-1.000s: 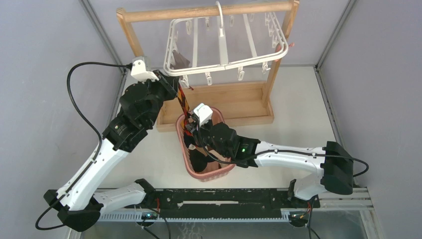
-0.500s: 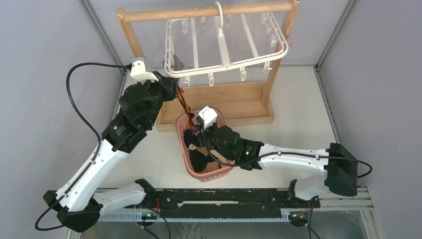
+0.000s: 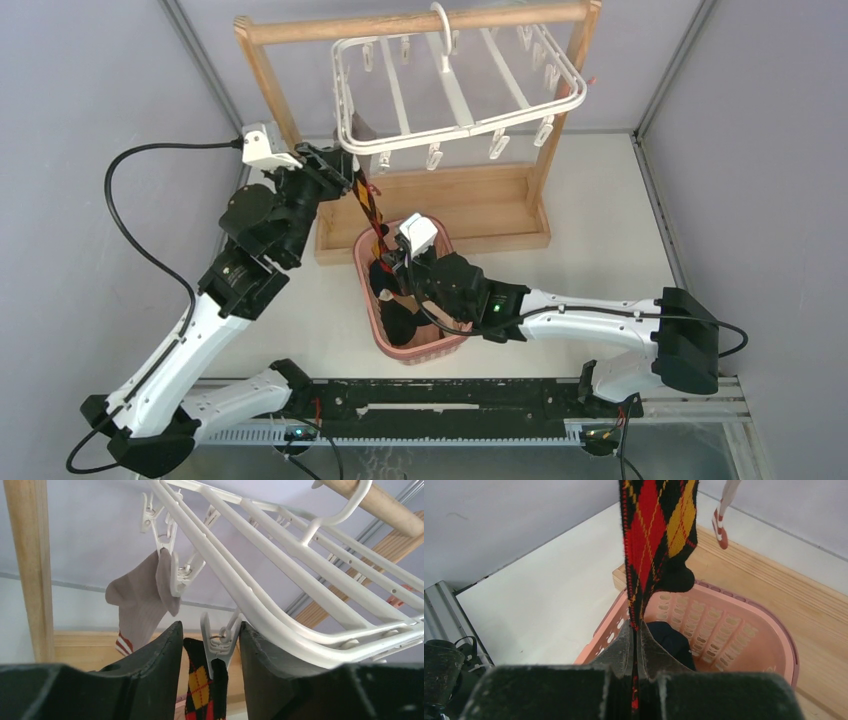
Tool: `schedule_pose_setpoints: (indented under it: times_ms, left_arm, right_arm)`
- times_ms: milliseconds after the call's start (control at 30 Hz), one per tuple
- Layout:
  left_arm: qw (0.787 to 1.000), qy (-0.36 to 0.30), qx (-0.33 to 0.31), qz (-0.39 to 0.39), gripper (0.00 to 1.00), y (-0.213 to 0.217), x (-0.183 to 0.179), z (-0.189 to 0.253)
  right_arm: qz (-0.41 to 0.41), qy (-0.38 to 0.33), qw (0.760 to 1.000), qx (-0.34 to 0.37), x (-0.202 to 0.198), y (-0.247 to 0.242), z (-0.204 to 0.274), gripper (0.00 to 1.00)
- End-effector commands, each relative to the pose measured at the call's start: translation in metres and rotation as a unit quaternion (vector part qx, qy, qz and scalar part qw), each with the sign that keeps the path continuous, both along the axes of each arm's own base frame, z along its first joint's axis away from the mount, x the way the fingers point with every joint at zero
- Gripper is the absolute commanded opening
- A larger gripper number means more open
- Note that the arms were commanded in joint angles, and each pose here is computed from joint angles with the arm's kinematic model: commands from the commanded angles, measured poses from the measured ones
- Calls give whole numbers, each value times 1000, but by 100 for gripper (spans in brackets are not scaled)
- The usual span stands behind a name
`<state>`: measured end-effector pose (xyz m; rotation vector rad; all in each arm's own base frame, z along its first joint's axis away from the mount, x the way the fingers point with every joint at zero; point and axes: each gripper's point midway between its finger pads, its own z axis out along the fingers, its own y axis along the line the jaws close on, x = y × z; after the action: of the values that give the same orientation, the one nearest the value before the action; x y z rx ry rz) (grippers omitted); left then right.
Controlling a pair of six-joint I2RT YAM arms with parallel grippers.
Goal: Remove the socks clipped to the hanger
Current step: Remove the sock from the hanger.
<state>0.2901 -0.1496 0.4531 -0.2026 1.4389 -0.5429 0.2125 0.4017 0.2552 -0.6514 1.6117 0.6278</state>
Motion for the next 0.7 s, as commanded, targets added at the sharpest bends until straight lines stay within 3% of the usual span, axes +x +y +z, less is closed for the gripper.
schedule_pose_setpoints:
  times_ms: [0, 300, 667]
  left_arm:
    - [999, -41, -23, 5, 52, -2, 6, 22]
    - [999, -29, -21, 8, 51, -8, 13, 13]
    - [999, -29, -18, -1, 18, -13, 14, 13]
  right_arm:
    - [2, -8, 1000, 11, -3, 6, 15, 0]
    - [1, -11, 1000, 8, -4, 7, 14, 0]
    - [0, -6, 1000, 1, -5, 7, 10, 0]
